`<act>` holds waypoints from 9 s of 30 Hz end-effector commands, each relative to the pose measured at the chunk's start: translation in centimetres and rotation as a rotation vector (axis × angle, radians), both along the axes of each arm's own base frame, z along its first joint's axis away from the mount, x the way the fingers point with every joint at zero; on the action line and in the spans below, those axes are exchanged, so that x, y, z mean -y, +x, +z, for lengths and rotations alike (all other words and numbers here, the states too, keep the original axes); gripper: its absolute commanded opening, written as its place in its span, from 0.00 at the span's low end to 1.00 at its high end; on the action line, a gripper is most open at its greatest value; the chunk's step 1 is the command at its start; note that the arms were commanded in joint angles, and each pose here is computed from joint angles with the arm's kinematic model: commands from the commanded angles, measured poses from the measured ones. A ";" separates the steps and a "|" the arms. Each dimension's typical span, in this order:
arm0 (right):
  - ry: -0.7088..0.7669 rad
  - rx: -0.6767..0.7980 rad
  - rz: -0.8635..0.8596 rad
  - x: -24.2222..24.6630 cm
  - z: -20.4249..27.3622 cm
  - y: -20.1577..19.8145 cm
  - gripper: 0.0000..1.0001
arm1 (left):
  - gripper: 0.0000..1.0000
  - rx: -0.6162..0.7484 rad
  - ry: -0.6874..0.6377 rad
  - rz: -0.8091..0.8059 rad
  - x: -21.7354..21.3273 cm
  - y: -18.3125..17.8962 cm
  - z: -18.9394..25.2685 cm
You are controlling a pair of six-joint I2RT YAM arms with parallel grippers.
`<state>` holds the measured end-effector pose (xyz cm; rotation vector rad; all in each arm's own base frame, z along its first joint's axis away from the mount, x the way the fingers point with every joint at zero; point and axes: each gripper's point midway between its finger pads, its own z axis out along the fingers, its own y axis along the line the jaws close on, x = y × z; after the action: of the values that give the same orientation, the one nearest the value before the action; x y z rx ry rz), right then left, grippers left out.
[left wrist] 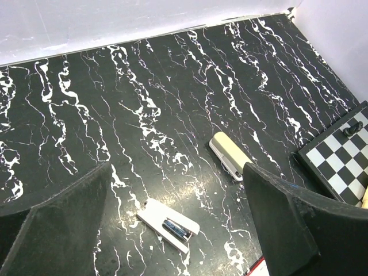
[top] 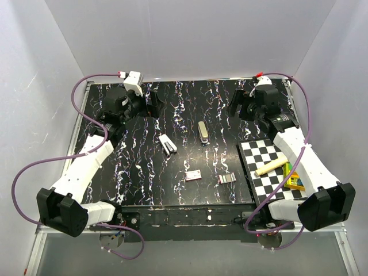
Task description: Unload the staples from the stapler
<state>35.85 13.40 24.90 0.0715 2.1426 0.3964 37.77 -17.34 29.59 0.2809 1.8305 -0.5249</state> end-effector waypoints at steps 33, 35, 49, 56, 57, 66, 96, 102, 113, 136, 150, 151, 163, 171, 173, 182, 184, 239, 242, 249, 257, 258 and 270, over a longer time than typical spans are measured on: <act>-0.083 0.044 0.369 -7.3 1.6 -6.5 0.85 | 0.98 -0.026 0.196 -0.284 6.2 -3.6 -3.6; -0.110 -0.008 0.384 -8.0 0.1 -6.4 0.83 | 0.98 -0.043 0.203 -0.263 6.2 -3.3 -3.9; -0.362 -0.201 0.275 -9.4 -8.1 0.0 0.68 | 0.98 -0.032 0.216 -0.164 5.8 -3.6 -2.8; -0.354 -0.249 0.301 -11.6 -10.1 2.0 0.68 | 0.98 0.001 0.200 -0.149 5.6 -4.4 -1.3; -0.357 -0.259 0.302 -11.8 -10.4 2.2 0.68 | 0.98 0.003 0.198 -0.140 5.5 -4.5 -1.2; -0.394 -0.331 0.277 -12.2 -13.1 3.3 0.66 | 0.98 0.040 0.199 -0.052 4.1 -4.6 0.0; -0.436 -0.463 0.316 -13.3 -18.5 3.7 0.57 | 0.98 0.088 0.163 -0.042 3.6 -5.5 1.9; -0.458 -0.464 0.314 -13.0 -18.7 3.9 0.44 | 0.98 0.086 0.167 -0.040 3.6 -5.5 1.8; -0.510 -0.431 0.321 -11.9 -16.3 3.9 0.15 | 0.98 0.090 0.174 -0.036 3.5 -5.6 1.8; -0.579 -0.067 1.095 -18.6 -8.9 -3.0 0.19 | 0.98 0.250 0.104 -0.433 6.9 -12.0 6.2; -0.575 0.099 1.643 -24.2 -8.2 -11.1 0.21 | 0.98 0.378 0.086 -0.659 5.8 -19.4 9.3; -0.586 0.112 1.673 -24.7 -8.4 -11.4 0.22 | 0.98 0.368 0.078 -0.671 5.7 -19.8 9.4; -0.650 0.088 1.834 -28.9 -13.1 -14.5 0.22 | 0.98 0.319 -0.039 -0.835 5.2 -25.8 9.4; -0.643 0.061 1.809 -29.7 -14.8 -14.2 0.22 | 0.98 0.316 -0.064 -0.934 5.0 -28.3 9.7; -0.643 0.054 1.804 -29.9 -15.1 -14.2 0.22 | 0.98 0.303 -0.058 -0.929 5.0 -28.1 9.4; -0.668 0.033 1.722 -30.6 -17.3 -12.8 0.22 | 0.98 0.270 -0.053 -0.909 5.3 -27.4 8.5; -0.686 0.031 1.712 -30.4 -17.7 -12.6 0.22 | 0.98 0.263 -0.052 -0.908 5.4 -27.2 8.3; -0.344 0.113 0.569 -10.0 -0.9 -2.5 0.96 | 0.98 0.108 0.164 -0.788 7.6 -18.9 2.0; -0.290 0.174 0.559 -10.2 -0.6 -2.8 0.96 | 0.98 0.055 0.230 -0.784 8.1 -17.1 -0.7; -0.194 0.061 0.622 -11.2 -2.8 -5.3 0.93 | 0.98 -0.017 0.423 -0.716 7.7 -13.0 -6.7; -0.176 0.028 0.670 -12.1 -3.5 -7.2 0.91 | 0.98 -0.062 0.659 -0.721 6.4 -9.9 -13.1; -0.183 0.029 0.671 -12.1 -3.5 -7.3 0.91 | 0.98 -0.064 0.666 -0.734 6.4 -10.0 -13.7; -0.182 -0.004 0.714 -13.0 -4.2 -8.3 0.89 | 0.95 -0.058 0.671 -0.848 6.6 -11.7 -17.2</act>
<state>27.97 25.67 19.29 -0.8080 2.1791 0.5597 26.16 -23.32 11.96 1.5124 1.9229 -0.4450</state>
